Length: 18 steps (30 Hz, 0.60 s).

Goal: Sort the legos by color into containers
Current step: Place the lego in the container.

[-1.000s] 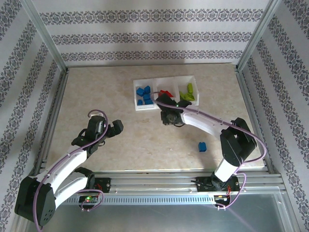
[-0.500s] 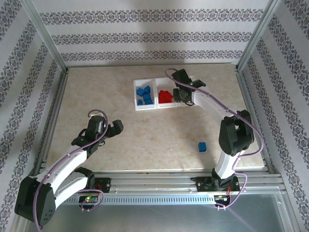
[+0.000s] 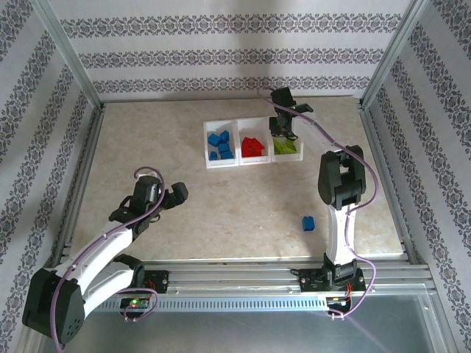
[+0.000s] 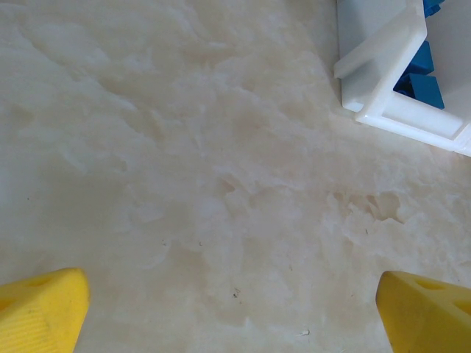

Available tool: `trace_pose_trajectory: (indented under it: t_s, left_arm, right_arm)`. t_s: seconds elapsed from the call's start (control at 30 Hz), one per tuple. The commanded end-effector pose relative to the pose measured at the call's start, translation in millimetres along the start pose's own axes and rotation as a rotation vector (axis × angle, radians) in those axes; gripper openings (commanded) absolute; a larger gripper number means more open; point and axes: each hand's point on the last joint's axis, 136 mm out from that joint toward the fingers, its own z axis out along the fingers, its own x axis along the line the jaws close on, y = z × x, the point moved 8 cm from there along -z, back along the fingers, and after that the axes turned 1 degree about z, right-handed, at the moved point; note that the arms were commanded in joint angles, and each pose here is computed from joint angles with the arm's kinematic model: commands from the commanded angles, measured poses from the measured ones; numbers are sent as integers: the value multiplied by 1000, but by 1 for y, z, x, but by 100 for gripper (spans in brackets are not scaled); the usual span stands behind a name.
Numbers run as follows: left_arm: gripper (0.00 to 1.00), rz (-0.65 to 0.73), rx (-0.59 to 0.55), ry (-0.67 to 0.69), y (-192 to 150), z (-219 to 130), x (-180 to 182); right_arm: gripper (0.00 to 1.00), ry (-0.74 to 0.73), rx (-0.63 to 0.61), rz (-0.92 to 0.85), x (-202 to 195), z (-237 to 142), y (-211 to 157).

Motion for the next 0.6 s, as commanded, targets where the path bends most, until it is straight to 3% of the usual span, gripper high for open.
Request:
trace_pose_trajectory:
  t_s: [0.0,0.37,0.57]
  left_arm:
    - [100,-2,-4,5,6,-4,-1]
    - [100,3,-6,16,8,-5,-1]
    - [100,5,1,28,6,-5,1]
  right_arm:
    - [34,8,-2,-24,-3,10,11]
    - [42,-10,47,-46,-6,42,15]
    - [50,-3,48,-38,-6,39,15]
